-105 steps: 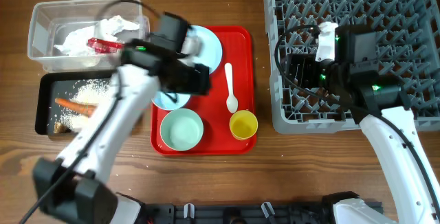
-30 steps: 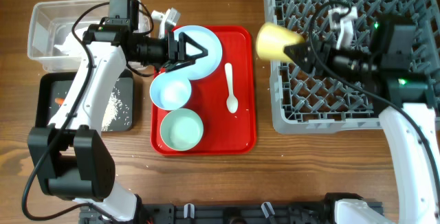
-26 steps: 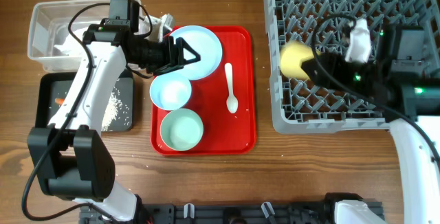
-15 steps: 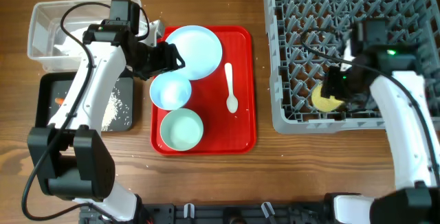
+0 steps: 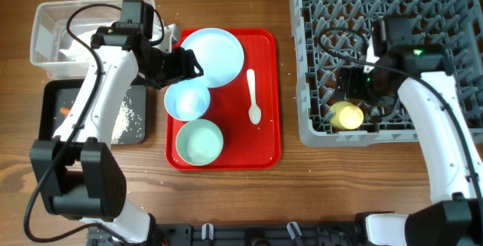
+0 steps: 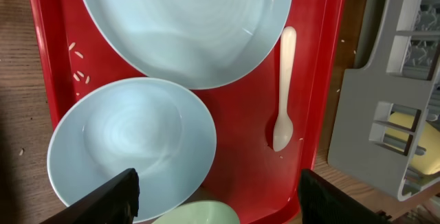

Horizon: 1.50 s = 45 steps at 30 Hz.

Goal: Sort waste into correct bins and load items into the dishwasher rack
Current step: 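Place the yellow cup into the dishwasher rack with the right gripper, then grasp the light-blue plate edge with the right gripper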

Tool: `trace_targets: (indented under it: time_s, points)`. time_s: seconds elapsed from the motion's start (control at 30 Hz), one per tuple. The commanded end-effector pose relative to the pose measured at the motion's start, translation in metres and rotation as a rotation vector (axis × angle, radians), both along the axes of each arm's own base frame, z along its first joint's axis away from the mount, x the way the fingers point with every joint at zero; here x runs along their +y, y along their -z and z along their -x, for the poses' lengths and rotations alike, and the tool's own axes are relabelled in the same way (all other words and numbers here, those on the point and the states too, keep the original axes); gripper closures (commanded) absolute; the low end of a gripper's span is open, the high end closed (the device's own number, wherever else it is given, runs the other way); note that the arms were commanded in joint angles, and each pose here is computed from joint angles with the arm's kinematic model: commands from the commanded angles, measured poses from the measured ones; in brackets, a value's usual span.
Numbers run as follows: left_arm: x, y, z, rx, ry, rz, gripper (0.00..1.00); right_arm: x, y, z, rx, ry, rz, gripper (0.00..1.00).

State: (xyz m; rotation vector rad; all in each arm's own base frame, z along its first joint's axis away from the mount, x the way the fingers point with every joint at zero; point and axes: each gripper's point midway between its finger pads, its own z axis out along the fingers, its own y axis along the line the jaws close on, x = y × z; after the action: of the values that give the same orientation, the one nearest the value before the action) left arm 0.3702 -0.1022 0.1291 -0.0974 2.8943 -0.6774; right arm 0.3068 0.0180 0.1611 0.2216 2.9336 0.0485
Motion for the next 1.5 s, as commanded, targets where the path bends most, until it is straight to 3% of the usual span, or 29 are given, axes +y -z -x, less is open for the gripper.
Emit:
trace_targets:
  time_s: [0.0,0.2,0.43,0.63,0.77,0.9,1.17,1.2,1.3,1.4,1.47]
  points:
    - [0.000,-0.009,-0.001,-0.027,0.011,-0.008,0.27,0.031,-0.053,-0.027,-0.163,-0.119,-0.141,0.07]
    - [0.000,-0.009,-0.001,-0.027,0.011,-0.008,0.28,0.125,-0.098,-0.059,-0.390,-0.335,-0.313,0.11]
    - [0.009,-0.005,-0.003,-0.026,-0.015,-0.055,0.28,0.183,-0.099,-0.105,-0.522,-0.308,-0.383,0.21]
    - [0.046,-0.033,-0.018,-0.052,-0.162,-0.046,0.38,0.239,-0.036,-0.161,-0.545,-0.254,-0.397,0.25]
    - [0.078,-0.072,-0.023,-0.157,-0.234,-0.151,0.32,0.258,0.026,-0.180,-0.466,-0.304,-0.350,0.27]
    - [0.088,-0.078,-0.019,-0.174,-0.255,-0.207,0.22,0.252,0.081,-0.185,-0.400,-0.333,-0.255,0.40]
    - [0.088,-0.077,-0.017,-0.166,-0.255,-0.208,0.17,0.255,0.142,-0.170,-0.289,-0.432,-0.186,0.52]
    - [0.088,-0.077,-0.017,-0.166,-0.255,-0.208,0.00,0.255,0.147,-0.170,-0.281,-0.436,-0.181,0.53]
    - [0.088,-0.077,-0.018,-0.166,-0.255,-0.209,0.00,0.252,0.169,-0.165,-0.240,-0.453,-0.163,0.59]
    - [0.088,-0.077,-0.018,-0.167,-0.255,-0.209,0.00,0.250,0.175,-0.164,-0.231,-0.454,-0.154,0.71]
    - [0.088,-0.077,-0.018,-0.167,-0.255,-0.209,0.00,0.246,0.176,-0.165,-0.232,-0.444,-0.130,0.85]
